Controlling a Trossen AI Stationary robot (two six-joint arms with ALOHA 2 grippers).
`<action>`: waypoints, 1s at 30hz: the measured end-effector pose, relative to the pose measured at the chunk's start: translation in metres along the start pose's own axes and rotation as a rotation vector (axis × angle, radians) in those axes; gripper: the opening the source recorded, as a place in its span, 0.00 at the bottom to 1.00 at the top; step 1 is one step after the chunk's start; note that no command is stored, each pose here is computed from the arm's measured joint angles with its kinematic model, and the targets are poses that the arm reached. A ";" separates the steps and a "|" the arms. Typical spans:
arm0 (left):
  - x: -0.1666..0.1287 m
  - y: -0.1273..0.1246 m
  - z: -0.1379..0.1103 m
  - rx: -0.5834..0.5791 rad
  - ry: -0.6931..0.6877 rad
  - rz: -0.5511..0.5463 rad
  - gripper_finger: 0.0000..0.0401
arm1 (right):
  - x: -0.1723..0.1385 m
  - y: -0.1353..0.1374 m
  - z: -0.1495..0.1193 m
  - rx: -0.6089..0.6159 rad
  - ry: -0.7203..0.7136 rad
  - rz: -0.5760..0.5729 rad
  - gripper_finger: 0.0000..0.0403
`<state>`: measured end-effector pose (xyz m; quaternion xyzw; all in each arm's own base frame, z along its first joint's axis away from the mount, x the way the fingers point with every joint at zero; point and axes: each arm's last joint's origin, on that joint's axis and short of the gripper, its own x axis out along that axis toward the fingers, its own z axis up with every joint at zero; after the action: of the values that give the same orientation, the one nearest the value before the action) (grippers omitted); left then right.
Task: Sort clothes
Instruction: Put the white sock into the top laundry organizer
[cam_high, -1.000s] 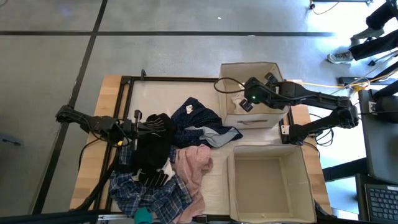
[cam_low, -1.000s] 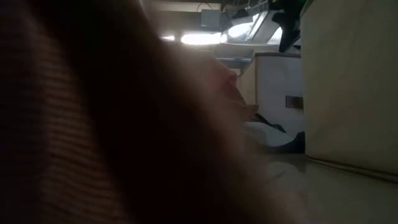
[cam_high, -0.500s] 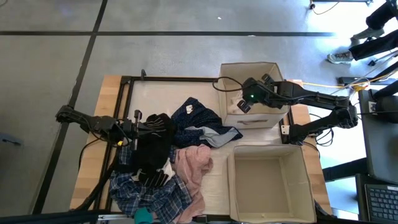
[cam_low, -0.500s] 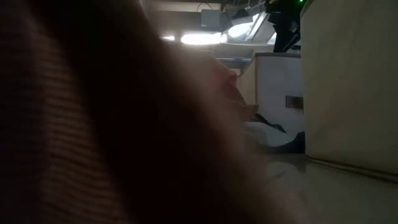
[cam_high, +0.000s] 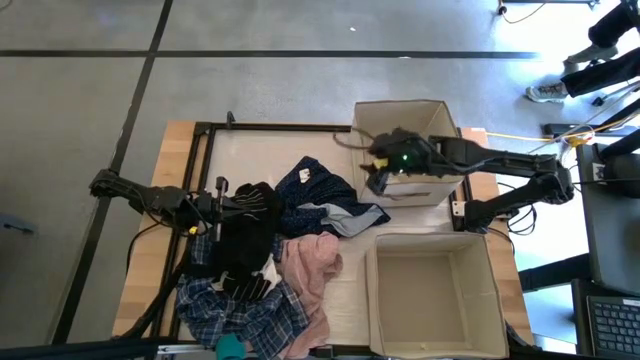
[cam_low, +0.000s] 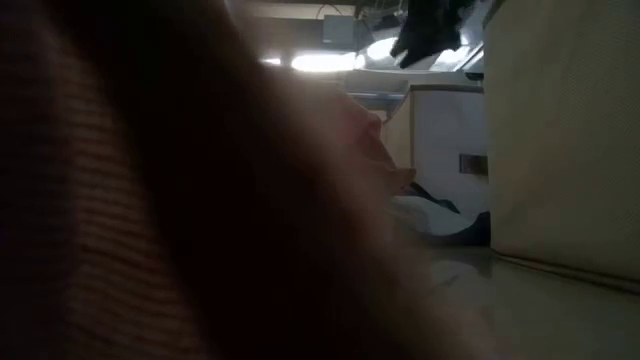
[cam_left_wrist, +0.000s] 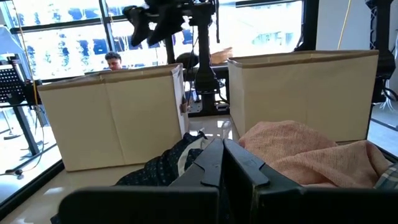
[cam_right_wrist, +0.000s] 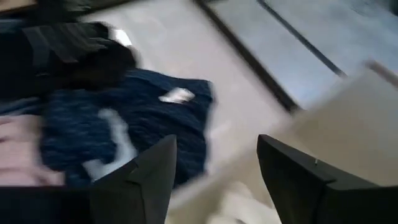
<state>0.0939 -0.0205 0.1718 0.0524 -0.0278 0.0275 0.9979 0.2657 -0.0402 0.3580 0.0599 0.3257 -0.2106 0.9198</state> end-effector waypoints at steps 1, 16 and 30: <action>0.000 0.000 0.000 0.000 -0.001 0.000 0.00 | 0.003 0.007 0.002 -0.019 -0.020 0.031 0.55; 0.000 0.000 0.000 -0.007 0.000 0.000 0.00 | 0.061 0.104 -0.006 -0.302 -0.130 0.301 0.55; 0.000 0.000 0.000 0.002 0.000 -0.001 0.00 | 0.122 0.173 -0.029 -0.381 -0.188 0.419 0.55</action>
<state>0.0939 -0.0205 0.1718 0.0532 -0.0276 0.0272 0.9978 0.4085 0.0811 0.2544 -0.0676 0.2534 0.0439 0.9640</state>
